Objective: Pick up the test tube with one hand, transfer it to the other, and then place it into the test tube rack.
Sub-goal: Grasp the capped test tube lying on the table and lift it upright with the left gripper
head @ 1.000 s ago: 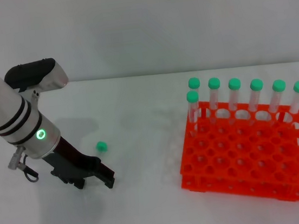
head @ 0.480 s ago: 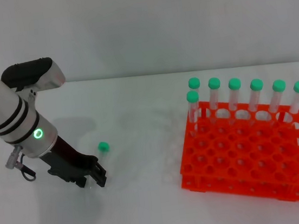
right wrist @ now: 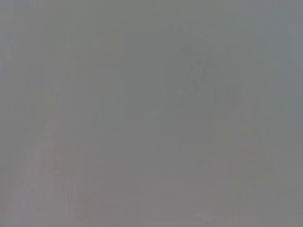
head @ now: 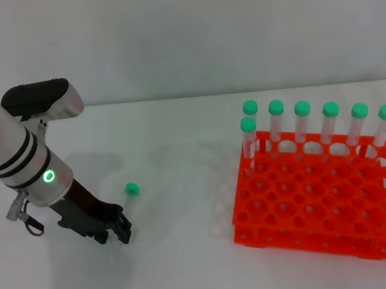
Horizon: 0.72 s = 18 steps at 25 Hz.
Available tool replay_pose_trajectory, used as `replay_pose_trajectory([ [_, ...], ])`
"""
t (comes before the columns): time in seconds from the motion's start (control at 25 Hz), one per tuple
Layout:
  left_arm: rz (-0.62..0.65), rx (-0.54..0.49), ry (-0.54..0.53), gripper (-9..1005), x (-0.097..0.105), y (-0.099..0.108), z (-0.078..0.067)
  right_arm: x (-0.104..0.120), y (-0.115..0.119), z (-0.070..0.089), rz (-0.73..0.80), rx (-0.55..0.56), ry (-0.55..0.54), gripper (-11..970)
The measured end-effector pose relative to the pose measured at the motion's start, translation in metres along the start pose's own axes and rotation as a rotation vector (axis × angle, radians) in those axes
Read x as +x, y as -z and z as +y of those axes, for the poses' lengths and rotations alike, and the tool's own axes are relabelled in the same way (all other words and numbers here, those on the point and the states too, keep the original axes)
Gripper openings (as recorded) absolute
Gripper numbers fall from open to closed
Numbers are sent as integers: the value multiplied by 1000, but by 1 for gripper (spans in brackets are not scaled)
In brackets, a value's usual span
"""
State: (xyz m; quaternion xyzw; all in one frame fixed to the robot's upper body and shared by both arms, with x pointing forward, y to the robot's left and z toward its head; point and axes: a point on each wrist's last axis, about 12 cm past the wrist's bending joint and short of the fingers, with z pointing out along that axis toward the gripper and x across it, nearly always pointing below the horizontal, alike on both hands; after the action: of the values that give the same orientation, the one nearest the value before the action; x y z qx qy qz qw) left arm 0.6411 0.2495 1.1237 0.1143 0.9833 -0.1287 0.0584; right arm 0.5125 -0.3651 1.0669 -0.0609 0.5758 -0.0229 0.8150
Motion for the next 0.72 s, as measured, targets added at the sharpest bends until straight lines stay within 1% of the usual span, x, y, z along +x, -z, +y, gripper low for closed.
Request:
replay_pose_trajectory([
  [0.2,3,-17,-12,434,-1,-3,0,0,0,0,0,0,-2,830],
  [0.48,2,-26,-19,279,-1,-3,0,0,-1,0,-1,-2,-5,830],
  [0.6,-19,-17,-19,212,-4,-1,0,0,-1,1,-2,-3,-6,830],
  [0.72,-60,12,-21,202,-9,4,0,0,-2,1,-3,-4,-7,830],
])
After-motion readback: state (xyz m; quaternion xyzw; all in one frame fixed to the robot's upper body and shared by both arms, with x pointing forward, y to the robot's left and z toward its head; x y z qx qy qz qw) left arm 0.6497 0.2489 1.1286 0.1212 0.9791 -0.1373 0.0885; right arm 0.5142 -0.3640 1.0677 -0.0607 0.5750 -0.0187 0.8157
